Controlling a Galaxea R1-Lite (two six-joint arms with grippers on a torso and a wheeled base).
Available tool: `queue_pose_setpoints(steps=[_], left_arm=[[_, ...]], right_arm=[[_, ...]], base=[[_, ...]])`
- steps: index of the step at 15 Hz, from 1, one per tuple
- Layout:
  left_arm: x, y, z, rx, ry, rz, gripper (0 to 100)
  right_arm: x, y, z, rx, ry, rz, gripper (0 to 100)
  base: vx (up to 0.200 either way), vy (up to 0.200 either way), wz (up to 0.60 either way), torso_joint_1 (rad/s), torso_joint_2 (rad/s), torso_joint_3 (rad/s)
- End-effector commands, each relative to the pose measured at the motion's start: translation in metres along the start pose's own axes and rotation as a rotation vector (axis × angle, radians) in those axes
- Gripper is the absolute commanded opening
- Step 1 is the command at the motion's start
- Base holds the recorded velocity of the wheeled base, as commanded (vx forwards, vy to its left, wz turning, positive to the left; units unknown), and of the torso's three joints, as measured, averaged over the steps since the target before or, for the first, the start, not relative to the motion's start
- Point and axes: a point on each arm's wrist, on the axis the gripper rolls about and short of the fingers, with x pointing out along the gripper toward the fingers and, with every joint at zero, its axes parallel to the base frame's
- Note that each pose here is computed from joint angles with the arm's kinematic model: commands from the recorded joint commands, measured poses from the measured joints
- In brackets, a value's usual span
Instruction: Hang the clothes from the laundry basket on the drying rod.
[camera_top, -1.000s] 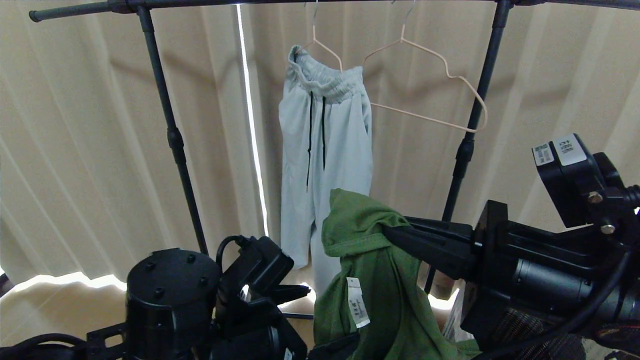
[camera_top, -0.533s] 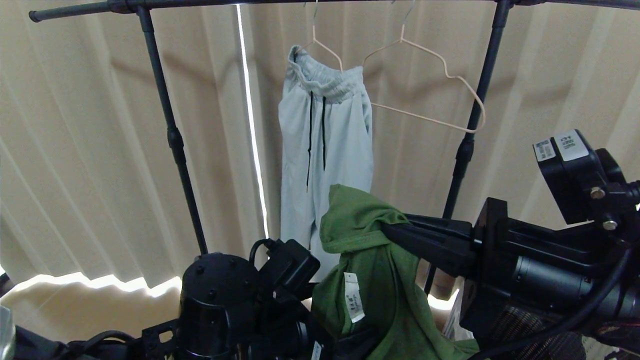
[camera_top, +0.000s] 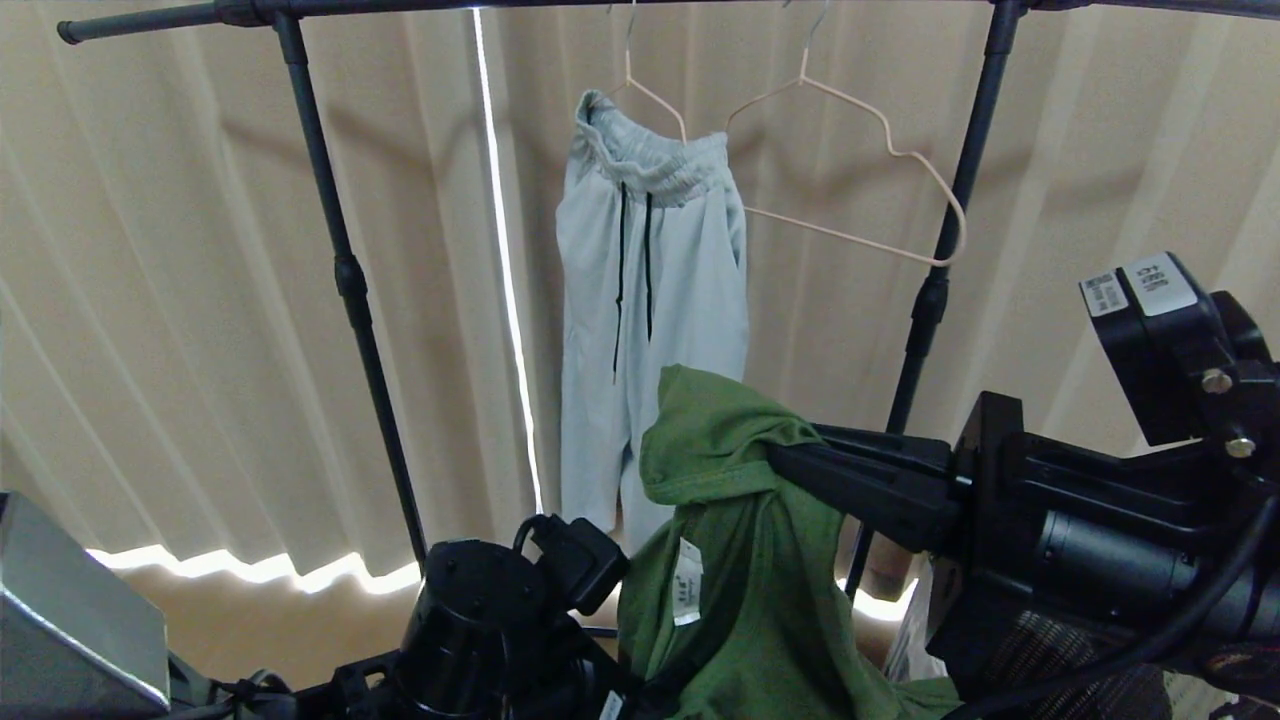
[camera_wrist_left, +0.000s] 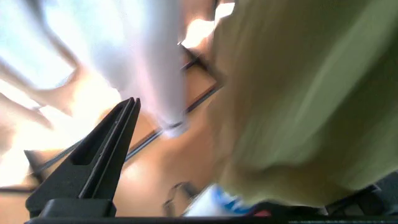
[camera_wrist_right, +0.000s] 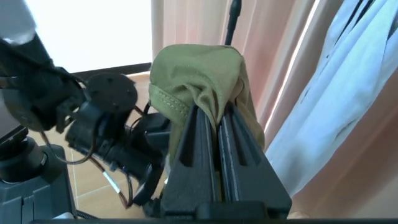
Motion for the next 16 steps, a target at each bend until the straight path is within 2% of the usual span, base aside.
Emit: queue_pose_setpoints(steps=[1, 9, 12, 16], left_arm=[[-0.007, 0.009, -0.002, 0.007, 0.002, 0.03, 100], [-0.082, 0.046, 0.001, 0.102, -0.114, 0.192, 100], [-0.092, 0.048, -0.004, 0.114, -0.119, 0.208, 100], [-0.107, 0.047, 0.005, 0.115, -0.196, 0.222, 100]], right_arm=[[-0.002, 0.0, 0.0, 0.0, 0.0, -0.002, 0], [-0.002, -0.001, -0.007, 0.002, 0.025, -0.01, 0], [0.0, -0.001, -0.007, 0.002, 0.025, -0.009, 0], [0.005, -0.003, -0.015, 0.011, 0.059, -0.014, 0]], base=[[0.0, 0.0, 0.0, 0.0, 0.0, 0.0], [0.0, 0.0, 0.0, 0.0, 0.0, 0.0], [0.0, 0.0, 0.0, 0.0, 0.0, 0.0], [0.0, 0.0, 0.0, 0.0, 0.0, 0.0]])
